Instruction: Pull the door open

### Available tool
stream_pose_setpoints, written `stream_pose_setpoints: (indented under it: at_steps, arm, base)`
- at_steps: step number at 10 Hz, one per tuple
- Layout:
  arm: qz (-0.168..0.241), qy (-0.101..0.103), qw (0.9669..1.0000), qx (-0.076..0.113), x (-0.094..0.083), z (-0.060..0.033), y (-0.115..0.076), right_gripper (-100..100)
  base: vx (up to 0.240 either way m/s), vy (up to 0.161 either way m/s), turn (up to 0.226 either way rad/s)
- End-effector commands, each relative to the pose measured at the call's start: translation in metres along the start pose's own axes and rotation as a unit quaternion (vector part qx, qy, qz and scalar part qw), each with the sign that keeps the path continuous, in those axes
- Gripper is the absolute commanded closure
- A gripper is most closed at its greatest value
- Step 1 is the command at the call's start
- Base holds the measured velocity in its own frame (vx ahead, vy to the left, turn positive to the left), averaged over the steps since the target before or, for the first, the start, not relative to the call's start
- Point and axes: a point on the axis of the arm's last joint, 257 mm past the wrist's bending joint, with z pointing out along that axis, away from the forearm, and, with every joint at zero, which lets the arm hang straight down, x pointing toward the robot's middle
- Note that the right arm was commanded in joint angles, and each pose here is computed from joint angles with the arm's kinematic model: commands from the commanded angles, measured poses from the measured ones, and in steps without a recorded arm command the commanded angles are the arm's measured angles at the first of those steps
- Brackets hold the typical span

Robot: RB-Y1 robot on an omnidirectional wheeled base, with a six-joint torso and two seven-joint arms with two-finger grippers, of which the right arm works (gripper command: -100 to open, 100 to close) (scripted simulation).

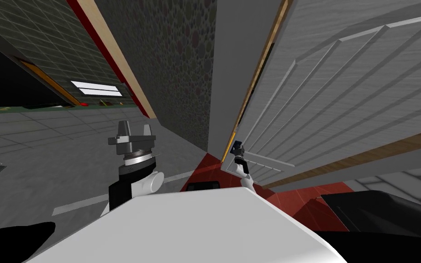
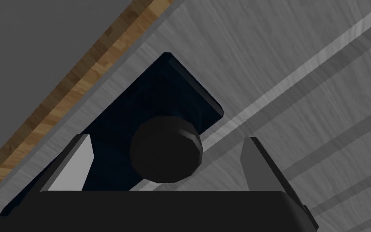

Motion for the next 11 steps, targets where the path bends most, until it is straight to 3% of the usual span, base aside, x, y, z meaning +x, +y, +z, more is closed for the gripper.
stream_pose_setpoints:
  at_steps: [1, 3, 5, 8, 11]
  arm:
    - [0.042, -0.003, 0.9991, -0.002, 0.002, -0.0026, -0.002, -100]
    - [0.096, -0.007, 0.9953, -0.004, 0.004, -0.0067, -0.005, -100]
    - [0.151, -0.011, 0.9884, -0.007, 0.007, -0.0111, -0.007, -100]
    - [0.231, -0.018, 0.9728, -0.011, 0.01, -0.0174, -0.012, -100]
    - [0.3, -0.024, 0.9535, -0.015, 0.012, -0.0232, -0.016, -100]
  base:
    - [-0.096, -0.025, 0.062]
    - [-0.104, -0.024, 0.067]
    - [-0.096, -0.032, 0.068]
    - [-0.104, -0.026, 0.071]
    - [-0.091, -0.032, 0.059]
